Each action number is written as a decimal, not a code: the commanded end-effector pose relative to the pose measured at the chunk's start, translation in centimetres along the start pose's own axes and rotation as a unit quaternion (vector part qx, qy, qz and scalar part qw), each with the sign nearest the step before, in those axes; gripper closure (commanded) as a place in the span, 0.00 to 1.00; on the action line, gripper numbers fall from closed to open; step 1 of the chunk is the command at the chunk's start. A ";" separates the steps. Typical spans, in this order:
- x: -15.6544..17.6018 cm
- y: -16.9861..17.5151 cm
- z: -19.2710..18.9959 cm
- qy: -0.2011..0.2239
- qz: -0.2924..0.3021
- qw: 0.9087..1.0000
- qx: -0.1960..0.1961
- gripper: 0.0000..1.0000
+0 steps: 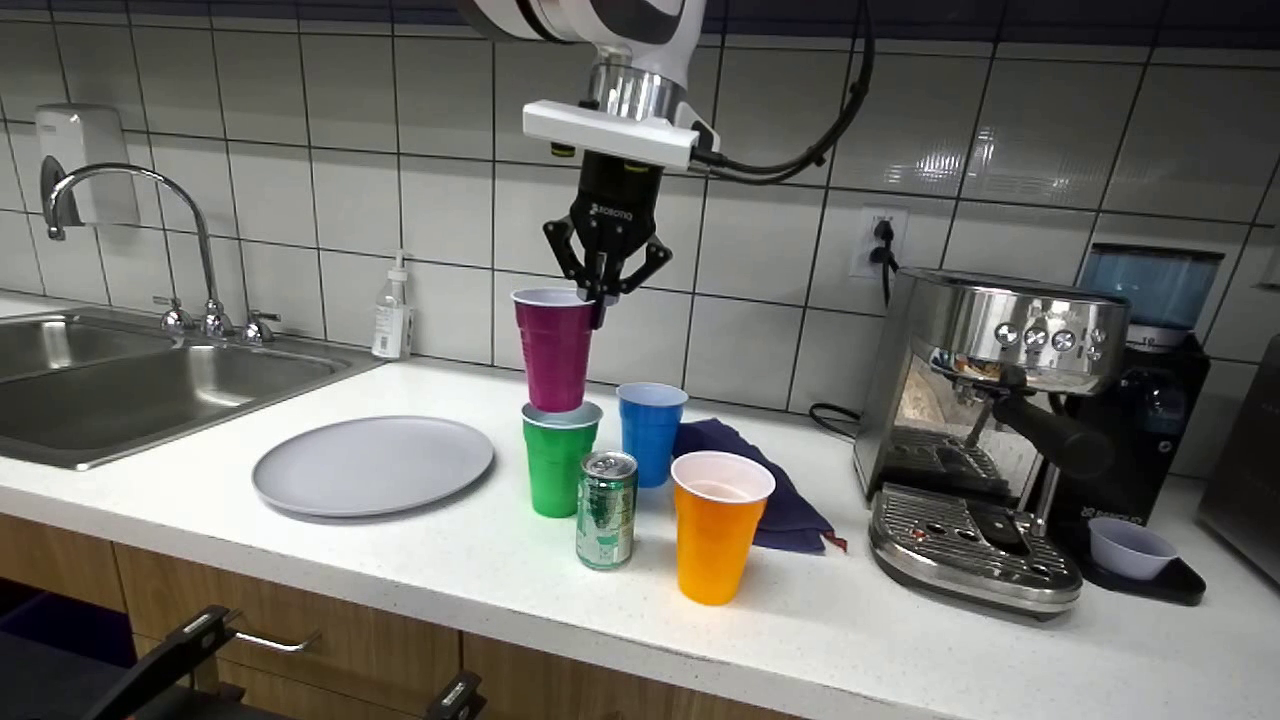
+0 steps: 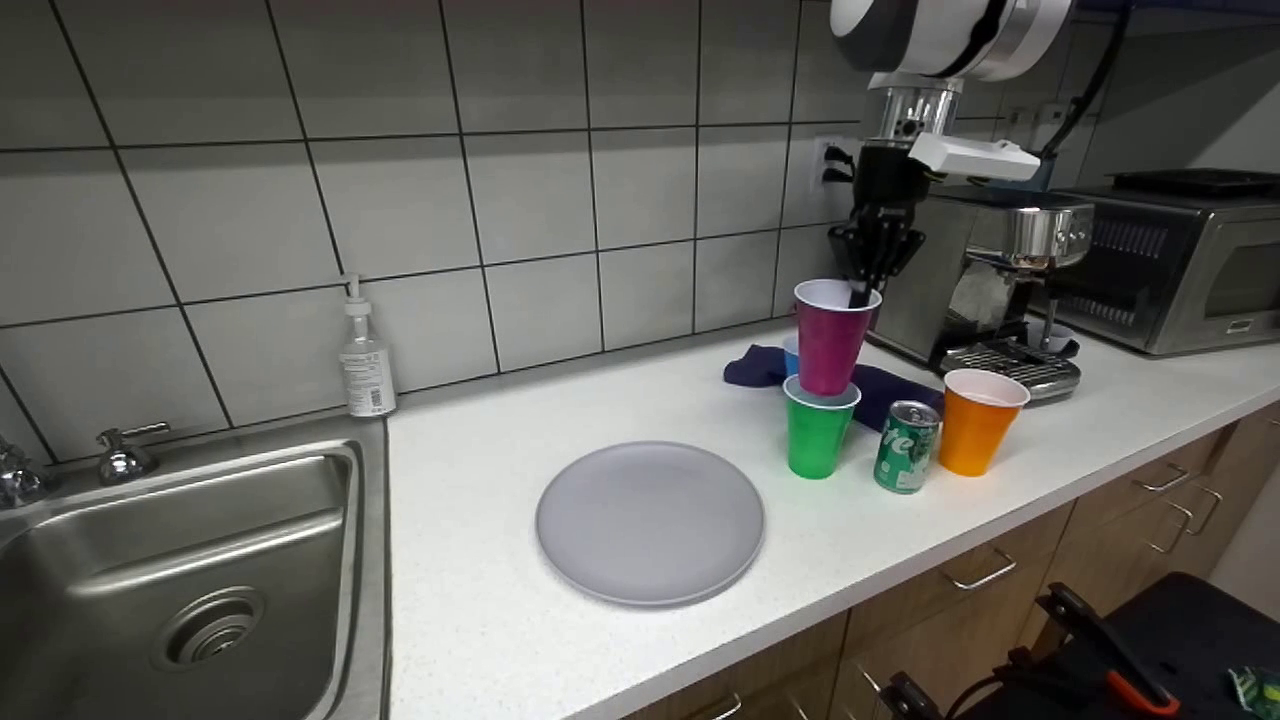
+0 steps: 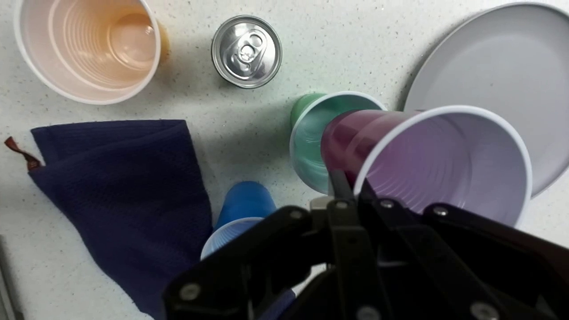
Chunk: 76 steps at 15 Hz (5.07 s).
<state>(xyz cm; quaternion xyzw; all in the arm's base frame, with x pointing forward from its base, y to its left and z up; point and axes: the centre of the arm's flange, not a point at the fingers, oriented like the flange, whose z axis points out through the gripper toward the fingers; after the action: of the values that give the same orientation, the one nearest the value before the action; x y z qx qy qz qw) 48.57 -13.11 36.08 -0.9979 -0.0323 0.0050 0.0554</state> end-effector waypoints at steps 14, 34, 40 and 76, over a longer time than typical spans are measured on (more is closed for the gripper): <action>1.6 1.4 2.1 -0.017 0.016 1.000 -0.005 0.99; 2.6 1.8 6.5 -0.024 0.026 0.999 -0.004 0.99; 2.6 1.6 7.7 -0.027 0.031 0.999 -0.004 0.99; 1.8 0.9 8.1 -0.011 0.042 0.999 -0.010 0.00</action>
<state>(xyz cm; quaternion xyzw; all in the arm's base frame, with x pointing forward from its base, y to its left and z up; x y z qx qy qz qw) 50.84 -13.00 27.44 -0.9981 -0.0148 0.0382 0.0469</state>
